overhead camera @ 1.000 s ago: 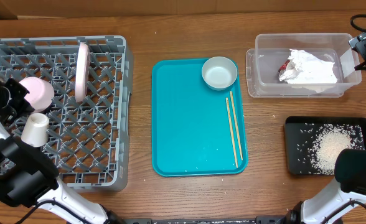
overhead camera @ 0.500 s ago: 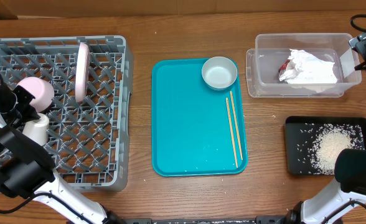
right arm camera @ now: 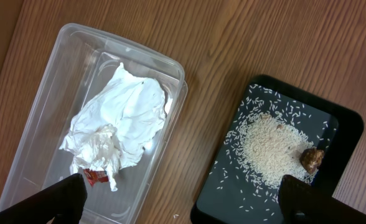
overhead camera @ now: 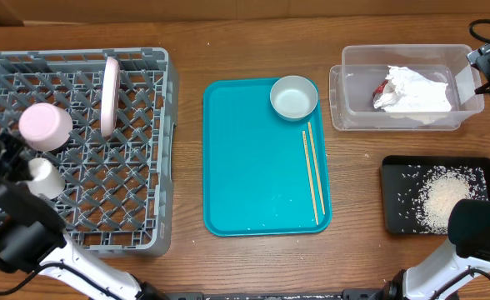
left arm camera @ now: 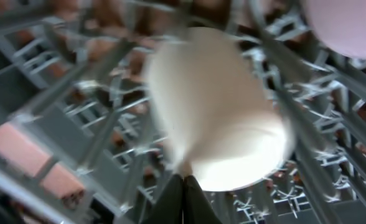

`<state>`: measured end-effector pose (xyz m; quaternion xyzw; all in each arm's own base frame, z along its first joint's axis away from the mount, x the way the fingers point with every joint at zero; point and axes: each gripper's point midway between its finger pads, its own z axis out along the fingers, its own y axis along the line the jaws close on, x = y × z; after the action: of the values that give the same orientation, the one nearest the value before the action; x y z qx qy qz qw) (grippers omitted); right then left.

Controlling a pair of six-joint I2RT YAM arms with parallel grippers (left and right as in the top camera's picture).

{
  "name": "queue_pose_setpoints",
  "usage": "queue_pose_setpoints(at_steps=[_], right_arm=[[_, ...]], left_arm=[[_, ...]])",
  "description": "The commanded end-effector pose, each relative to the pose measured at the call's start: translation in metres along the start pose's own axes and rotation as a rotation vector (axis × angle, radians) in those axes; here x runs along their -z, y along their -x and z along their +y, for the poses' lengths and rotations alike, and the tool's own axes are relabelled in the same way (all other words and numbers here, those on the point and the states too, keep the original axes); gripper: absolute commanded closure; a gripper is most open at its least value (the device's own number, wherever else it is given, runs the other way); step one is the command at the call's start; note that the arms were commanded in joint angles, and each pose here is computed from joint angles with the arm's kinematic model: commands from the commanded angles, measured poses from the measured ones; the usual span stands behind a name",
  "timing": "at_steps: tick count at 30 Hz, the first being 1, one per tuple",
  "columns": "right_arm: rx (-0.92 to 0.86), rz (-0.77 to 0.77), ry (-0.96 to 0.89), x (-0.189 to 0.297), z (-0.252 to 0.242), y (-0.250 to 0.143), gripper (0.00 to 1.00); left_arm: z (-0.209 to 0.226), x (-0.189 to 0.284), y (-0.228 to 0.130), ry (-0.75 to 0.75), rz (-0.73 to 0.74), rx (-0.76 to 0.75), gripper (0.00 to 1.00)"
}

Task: Sort waste into correct bins and load items into the dishwasher
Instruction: 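Set the cup upright in the rack and open the left gripper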

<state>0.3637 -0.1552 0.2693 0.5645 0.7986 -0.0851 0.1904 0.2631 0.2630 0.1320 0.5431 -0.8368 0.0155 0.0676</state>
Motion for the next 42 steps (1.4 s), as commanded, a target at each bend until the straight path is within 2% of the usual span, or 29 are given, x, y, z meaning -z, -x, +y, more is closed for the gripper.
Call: queue_pose_setpoints(at_steps=[1,4,5,9,11,15,21,30,38,42], right_arm=[[-0.006,-0.023,0.011,0.008,-0.003,0.005,0.0],[-0.006,-0.023,0.011,0.008,-0.003,0.005,0.0],[-0.006,-0.023,0.011,0.008,-0.003,0.005,0.0],[-0.006,-0.023,0.011,0.008,-0.003,0.005,0.0],[-0.006,-0.023,0.011,0.008,-0.003,0.005,0.0],[-0.006,-0.023,0.011,0.008,-0.003,0.005,0.0],[-0.006,-0.023,0.011,0.008,-0.003,0.005,0.0],[-0.006,-0.023,0.011,0.008,-0.003,0.005,0.0],[-0.006,-0.023,0.011,0.008,-0.003,0.005,0.0],[-0.006,-0.023,0.011,0.008,-0.003,0.005,0.0]], left_arm=[[0.025,0.032,0.011,-0.004,-0.085,0.123,0.96],[0.027,0.059,0.013,-0.072,-0.15,0.144,0.96],[0.018,0.074,0.01,-0.151,-0.174,0.114,0.96],[-0.035,0.103,-0.001,-0.429,-0.213,-0.146,0.96],[-0.052,0.105,-0.004,-0.464,-0.222,-0.224,0.96],[-0.064,0.08,-0.006,-0.357,-0.19,-0.263,0.96],[-0.048,0.039,0.0,-0.133,-0.146,-0.19,0.96],[-0.051,0.016,0.004,-0.138,-0.125,-0.188,0.96],[-0.029,-0.025,0.001,-0.022,-0.073,-0.148,0.96],[-0.016,-0.027,0.003,0.04,-0.084,-0.1,0.96]])
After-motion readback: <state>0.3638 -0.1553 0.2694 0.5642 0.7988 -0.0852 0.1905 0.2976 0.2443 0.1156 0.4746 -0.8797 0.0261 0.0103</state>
